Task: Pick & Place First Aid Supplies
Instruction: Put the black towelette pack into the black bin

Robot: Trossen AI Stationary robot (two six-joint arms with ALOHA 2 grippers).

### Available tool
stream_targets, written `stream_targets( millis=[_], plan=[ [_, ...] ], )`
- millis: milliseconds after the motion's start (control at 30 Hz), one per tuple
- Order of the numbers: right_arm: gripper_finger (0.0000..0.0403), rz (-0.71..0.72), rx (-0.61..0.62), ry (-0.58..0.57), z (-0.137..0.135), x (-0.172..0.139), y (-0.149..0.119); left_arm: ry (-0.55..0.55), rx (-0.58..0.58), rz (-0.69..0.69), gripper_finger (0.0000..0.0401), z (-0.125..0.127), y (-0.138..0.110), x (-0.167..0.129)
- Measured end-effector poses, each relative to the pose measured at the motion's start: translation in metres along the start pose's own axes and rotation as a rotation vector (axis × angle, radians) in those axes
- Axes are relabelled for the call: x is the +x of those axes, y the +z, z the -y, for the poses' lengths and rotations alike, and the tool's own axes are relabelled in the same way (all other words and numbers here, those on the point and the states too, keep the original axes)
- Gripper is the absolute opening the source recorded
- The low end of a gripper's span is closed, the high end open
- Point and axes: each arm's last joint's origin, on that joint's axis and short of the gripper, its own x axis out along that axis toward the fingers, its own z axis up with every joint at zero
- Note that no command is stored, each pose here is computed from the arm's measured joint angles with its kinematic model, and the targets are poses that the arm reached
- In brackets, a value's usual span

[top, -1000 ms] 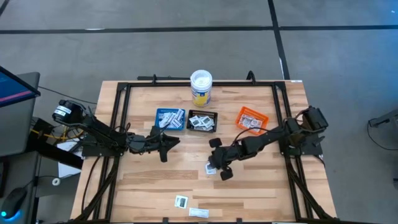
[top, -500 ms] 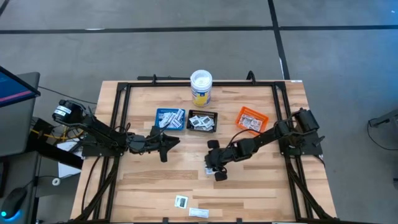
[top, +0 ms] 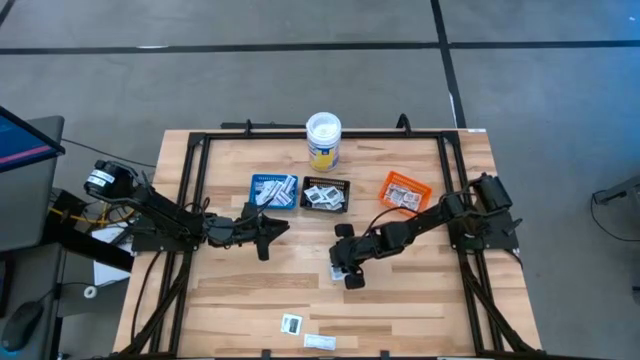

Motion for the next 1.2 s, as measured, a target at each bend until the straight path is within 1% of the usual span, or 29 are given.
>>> stream_targets(
  millis=[133, 200, 267, 333, 433, 567, 767, 800, 967, 1000, 1067, 1133, 1200],
  plan=[
    [0.0111, -0.016, -0.012, -0.003, 0.000, 0.006, -0.004, 0.000, 0.000, 0.000, 0.0076, 0.000, 0.000, 0.000],
    [0.0111, 0.002, 0.007, -0.007, 0.002, 0.011, -0.003, 0.000, 0.001, 0.000, 0.0076, 0.000, 0.000, 0.000],
    [0.0111, -0.013, 0.026, -0.007, 0.003, 0.012, -0.007, 0.000, 0.000, 0.000, 0.0076, 0.000, 0.000, 0.000],
    [0.0111, 0.008, 0.030, -0.007, 0.003, 0.017, -0.005, 0.000, 0.002, 0.000, 0.0076, 0.000, 0.000, 0.000],
    [0.0107, -0.006, 0.031, -0.009, 0.005, 0.019, -0.008, 0.000, 0.002, 0.000, 0.0076, 0.000, 0.000, 0.000],
    [0.0080, -0.015, 0.039, -0.016, 0.009, 0.020, -0.008, 0.000, 0.002, 0.000, 0.0076, 0.000, 0.000, 0.000],
    [0.0011, -0.017, 0.037, -0.024, 0.014, 0.020, -0.008, 0.000, 0.002, 0.000, 0.0076, 0.000, 0.000, 0.000],
    [0.0006, -0.018, 0.023, -0.025, 0.014, 0.020, -0.009, 0.000, 0.002, 0.000, 0.0076, 0.000, 0.000, 0.000],
    [0.0008, -0.026, 0.013, -0.032, 0.014, 0.017, -0.003, 0.000, 0.002, 0.000, 0.0076, 0.000, 0.000, 0.000],
    [0.0005, -0.032, 0.012, -0.044, 0.015, 0.016, -0.001, 0.000, 0.002, 0.000, 0.0076, 0.000, 0.000, 0.000],
    [0.0002, -0.024, -0.002, -0.107, 0.018, 0.008, 0.008, 0.000, 0.002, 0.000, 0.0076, 0.000, 0.000, 0.000],
    [0.0003, 0.021, -0.043, -0.227, 0.024, -0.002, 0.025, 0.000, 0.003, 0.000, 0.0076, 0.000, 0.000, 0.000],
    [0.0003, 0.014, -0.096, -0.387, 0.034, -0.011, 0.033, 0.000, 0.002, 0.000, 0.0076, 0.000, 0.000, 0.000]
  ],
)
